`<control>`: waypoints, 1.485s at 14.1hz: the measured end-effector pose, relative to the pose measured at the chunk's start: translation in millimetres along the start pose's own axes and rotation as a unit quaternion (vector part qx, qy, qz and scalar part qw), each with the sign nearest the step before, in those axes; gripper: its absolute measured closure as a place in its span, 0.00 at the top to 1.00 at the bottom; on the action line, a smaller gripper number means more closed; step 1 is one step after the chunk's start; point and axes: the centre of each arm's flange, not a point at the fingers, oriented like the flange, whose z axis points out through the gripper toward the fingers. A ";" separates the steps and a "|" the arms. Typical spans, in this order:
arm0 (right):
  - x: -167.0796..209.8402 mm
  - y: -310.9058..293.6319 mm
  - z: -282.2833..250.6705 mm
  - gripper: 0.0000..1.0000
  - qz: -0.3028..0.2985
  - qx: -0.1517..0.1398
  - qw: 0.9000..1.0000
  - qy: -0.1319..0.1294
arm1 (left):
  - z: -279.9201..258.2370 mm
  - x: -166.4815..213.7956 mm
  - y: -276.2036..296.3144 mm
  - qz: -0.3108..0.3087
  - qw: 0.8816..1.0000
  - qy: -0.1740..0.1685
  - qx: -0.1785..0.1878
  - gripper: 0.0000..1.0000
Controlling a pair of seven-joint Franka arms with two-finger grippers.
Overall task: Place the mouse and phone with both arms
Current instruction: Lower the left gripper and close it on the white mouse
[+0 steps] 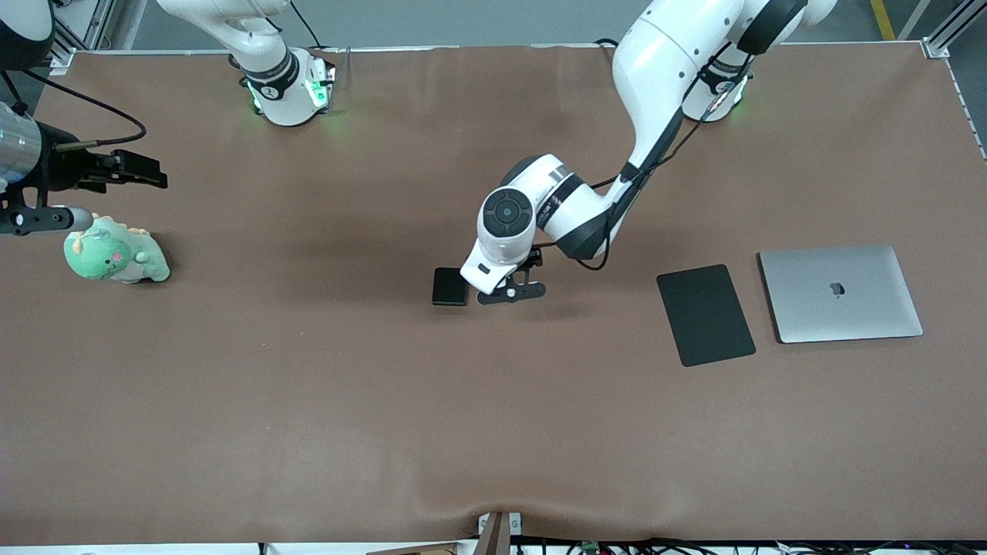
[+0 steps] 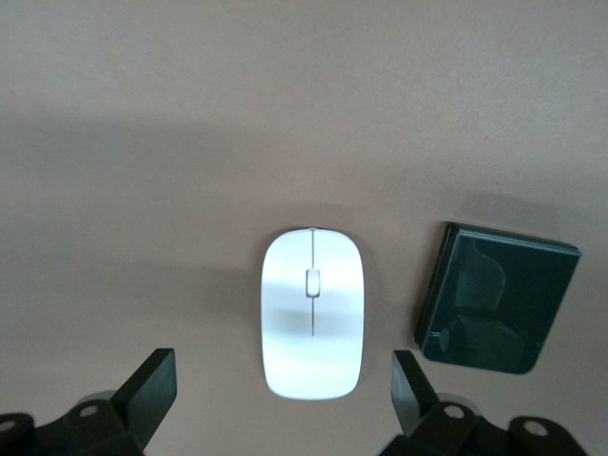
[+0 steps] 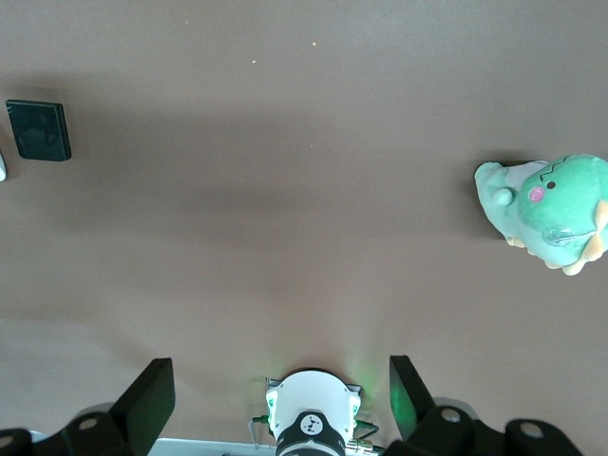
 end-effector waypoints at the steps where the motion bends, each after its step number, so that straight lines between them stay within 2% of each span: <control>1: 0.4 0.0 0.4 1.00 0.000 0.000 1.000 0.000 | 6.6 1.2 1.4 0.000 1.000 0.003 -0.005 1.00; 5: 2.2 0.9 2.7 1.00 0.001 0.000 1.000 -0.003 | 19.7 5.8 6.6 -0.001 0.999 0.018 -0.028 1.00; 10: 12.4 3.4 14.9 1.00 0.003 0.002 1.000 -0.018 | 34.7 -1.3 12.4 0.005 1.000 0.015 -0.026 1.00; 21: 14.2 4.7 18.9 1.00 0.004 0.002 1.000 -0.026 | 66.4 0.5 5.4 -0.021 1.000 0.002 -0.009 1.00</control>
